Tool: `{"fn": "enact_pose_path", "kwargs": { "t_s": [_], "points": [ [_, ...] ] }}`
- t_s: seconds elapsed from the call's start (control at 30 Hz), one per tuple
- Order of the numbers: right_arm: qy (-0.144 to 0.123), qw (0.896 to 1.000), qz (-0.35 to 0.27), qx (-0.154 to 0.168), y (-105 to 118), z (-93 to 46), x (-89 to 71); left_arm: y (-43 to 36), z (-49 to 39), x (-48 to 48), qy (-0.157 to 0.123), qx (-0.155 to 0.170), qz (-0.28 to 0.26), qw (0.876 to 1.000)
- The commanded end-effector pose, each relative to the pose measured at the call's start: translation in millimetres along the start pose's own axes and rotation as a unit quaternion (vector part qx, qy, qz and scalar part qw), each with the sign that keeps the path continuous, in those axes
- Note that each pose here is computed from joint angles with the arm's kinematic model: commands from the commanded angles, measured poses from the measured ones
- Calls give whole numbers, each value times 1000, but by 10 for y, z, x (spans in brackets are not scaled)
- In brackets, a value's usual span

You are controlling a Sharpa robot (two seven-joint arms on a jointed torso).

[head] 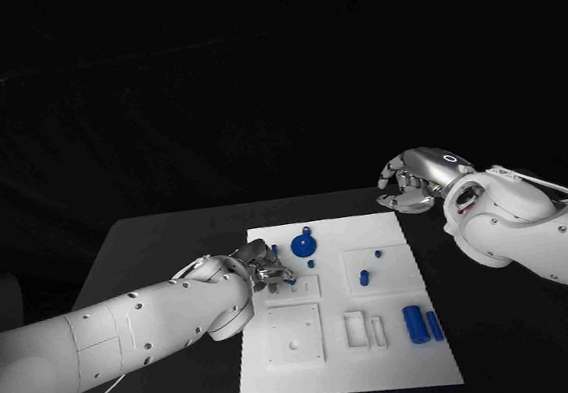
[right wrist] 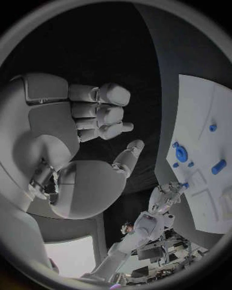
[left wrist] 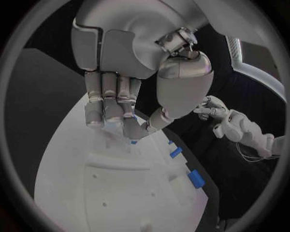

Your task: Assemble the parts on the task board

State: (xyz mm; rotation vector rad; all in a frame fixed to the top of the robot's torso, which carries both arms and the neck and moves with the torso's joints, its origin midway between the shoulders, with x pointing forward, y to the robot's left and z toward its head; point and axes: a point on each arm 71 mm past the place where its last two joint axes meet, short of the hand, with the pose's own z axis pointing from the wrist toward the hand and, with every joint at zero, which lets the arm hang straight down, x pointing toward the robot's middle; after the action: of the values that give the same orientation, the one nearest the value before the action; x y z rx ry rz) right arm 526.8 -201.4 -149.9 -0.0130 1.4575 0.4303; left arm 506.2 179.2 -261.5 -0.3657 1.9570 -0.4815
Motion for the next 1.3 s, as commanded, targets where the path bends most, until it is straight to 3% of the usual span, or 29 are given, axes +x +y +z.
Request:
{"fn": "enact_pose_path", "kwargs": {
  "t_s": [0.03,0.5,1.3],
  "points": [
    [-3,1000,0,-7,18,1,-9,-19,18,-14,-13,6,11,1000],
    [-1,1000,-1,-6,18,2,-13,1,56,104,0,1,16,1000],
    [2,1000,-2,-5,10,3,-9,7,55,144,22,-3,27,999]
  ]
}}
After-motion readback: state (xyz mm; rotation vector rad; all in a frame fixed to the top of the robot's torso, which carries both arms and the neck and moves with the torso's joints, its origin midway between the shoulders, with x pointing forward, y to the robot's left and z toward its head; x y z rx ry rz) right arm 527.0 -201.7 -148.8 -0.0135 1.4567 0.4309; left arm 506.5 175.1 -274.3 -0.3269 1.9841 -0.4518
